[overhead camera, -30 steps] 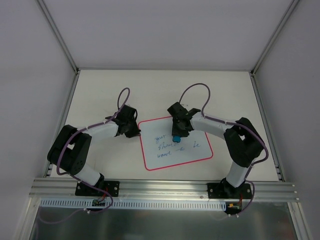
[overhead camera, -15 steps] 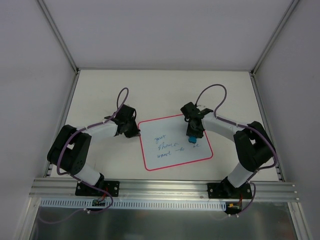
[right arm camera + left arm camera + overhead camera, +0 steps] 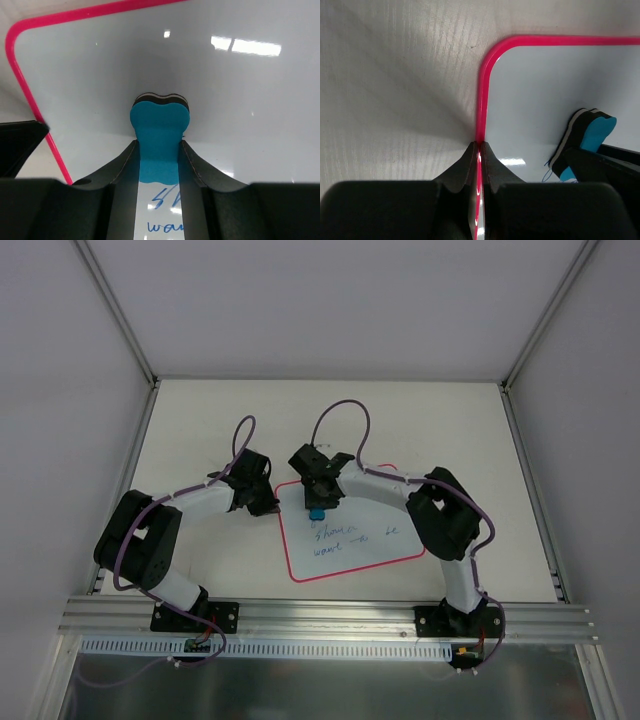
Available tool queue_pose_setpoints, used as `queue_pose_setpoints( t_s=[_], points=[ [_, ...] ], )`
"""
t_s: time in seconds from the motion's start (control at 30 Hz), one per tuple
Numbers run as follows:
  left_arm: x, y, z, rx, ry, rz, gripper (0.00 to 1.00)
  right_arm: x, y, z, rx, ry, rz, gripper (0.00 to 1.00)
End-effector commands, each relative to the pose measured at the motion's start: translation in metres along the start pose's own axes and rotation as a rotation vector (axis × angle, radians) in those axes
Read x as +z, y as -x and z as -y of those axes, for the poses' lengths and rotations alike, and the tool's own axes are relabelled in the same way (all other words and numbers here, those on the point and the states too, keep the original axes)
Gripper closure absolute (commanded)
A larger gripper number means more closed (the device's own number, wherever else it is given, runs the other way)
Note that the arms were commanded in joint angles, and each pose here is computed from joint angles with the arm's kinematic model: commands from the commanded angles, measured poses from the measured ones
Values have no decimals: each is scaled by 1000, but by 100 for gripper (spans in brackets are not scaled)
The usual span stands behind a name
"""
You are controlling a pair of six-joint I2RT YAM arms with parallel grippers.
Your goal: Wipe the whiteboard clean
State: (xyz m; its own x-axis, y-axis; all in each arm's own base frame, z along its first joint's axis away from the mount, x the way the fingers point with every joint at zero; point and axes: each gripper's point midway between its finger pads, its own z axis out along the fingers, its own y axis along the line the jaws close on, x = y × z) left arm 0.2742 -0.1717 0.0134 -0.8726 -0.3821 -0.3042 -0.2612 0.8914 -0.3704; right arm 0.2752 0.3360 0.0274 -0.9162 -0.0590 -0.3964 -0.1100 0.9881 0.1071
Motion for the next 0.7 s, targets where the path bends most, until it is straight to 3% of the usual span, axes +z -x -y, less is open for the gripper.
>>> queue_pose_setpoints(
  t_s=[0.0,0.2,0.37,0.67],
  points=[
    [-1,-41,-51,5,180,-144,100,18,-38,-14,-11,13,-118,100],
    [0,-38,-51,-8,188,-131,100,14,-54,-12,-84,-45,-150,100],
    [-1,-35,-50,-26,189,-121,100,0,-66,19,-106,-144,-165,100],
    [-2,-27,-55,-65,192,-107,100,-28,-83,48,-138,-154,-171,100]
  ],
)
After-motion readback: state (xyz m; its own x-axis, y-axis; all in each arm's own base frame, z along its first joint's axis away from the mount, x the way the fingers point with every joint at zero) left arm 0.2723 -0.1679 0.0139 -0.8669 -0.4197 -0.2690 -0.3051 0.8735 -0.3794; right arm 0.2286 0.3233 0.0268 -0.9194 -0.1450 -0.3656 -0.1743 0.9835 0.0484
